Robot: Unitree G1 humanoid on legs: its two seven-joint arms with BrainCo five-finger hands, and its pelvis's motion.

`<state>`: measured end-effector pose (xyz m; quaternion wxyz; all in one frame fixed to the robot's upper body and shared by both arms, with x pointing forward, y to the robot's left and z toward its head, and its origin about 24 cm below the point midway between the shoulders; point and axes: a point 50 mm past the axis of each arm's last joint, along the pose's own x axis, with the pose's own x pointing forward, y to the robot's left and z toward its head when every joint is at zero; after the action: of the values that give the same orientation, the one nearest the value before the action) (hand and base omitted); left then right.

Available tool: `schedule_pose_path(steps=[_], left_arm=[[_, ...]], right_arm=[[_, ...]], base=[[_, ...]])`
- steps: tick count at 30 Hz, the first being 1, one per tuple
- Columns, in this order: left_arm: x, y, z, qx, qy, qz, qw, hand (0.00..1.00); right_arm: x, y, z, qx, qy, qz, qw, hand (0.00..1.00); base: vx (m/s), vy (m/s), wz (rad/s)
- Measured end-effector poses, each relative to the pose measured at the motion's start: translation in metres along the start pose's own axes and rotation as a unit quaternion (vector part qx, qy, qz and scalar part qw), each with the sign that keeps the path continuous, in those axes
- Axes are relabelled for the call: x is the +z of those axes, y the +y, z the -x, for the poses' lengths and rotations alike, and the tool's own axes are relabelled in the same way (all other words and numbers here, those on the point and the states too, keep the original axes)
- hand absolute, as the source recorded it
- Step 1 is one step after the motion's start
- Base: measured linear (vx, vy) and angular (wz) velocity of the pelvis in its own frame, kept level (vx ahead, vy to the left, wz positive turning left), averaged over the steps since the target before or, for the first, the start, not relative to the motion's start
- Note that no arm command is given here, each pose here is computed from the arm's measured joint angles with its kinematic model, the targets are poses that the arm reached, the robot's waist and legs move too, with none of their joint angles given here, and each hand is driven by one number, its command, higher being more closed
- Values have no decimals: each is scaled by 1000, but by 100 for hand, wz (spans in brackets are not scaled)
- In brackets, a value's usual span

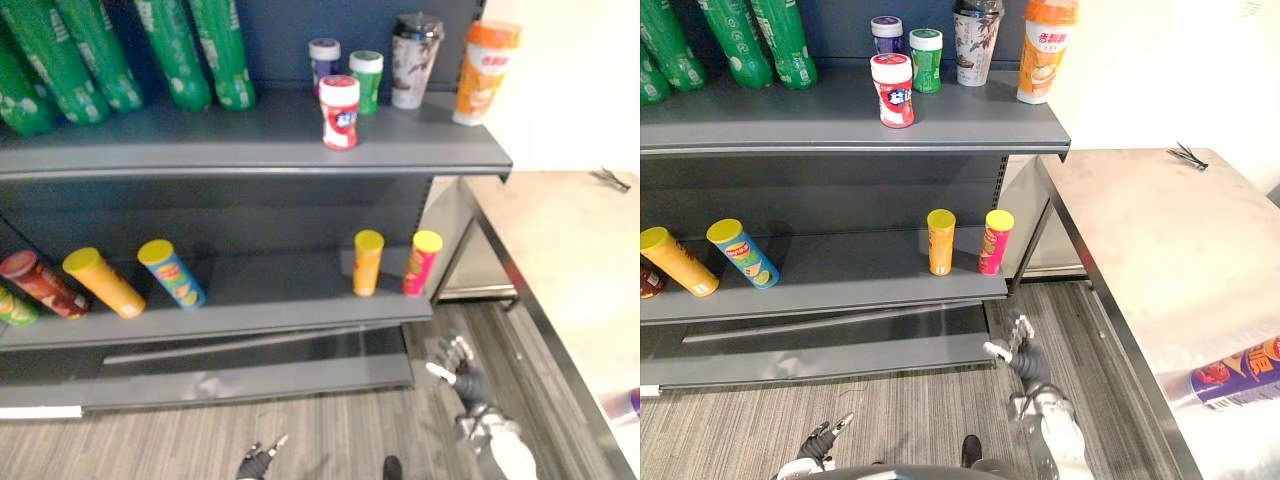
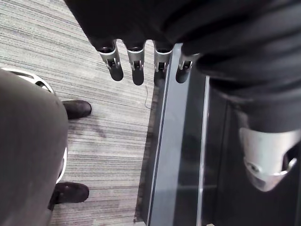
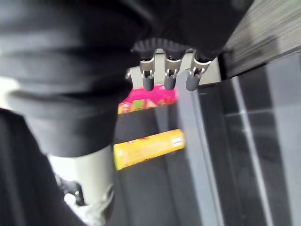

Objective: Put the gum and the chips on the shelf.

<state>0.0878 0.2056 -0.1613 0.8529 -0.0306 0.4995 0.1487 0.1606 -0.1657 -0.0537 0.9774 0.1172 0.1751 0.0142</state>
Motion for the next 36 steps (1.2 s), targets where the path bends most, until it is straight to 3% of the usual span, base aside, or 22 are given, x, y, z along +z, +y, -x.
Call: schedule_pose_path(steps=[7,16,27,36], left_arm=[[0,-3,0,-10,0,-3,1000,0],[-3,-8,1,-16,5,9,1000,0],[-2,-9,0,-19,2,11,1000,0],[17,-11,-4,-27,-24,23,999,0]], right_arm=[[-59,-42,20,-102,141,8,985,0],[-114,-72,59,-226,272,-62,933,0],[-130,-83,82,-300,308,-109,896,0],[-121,-96,81,-363,262,-156,881,0]], base=[[27,-3,1],[3,0,0],[4,0,0],[-78,96,-58]])
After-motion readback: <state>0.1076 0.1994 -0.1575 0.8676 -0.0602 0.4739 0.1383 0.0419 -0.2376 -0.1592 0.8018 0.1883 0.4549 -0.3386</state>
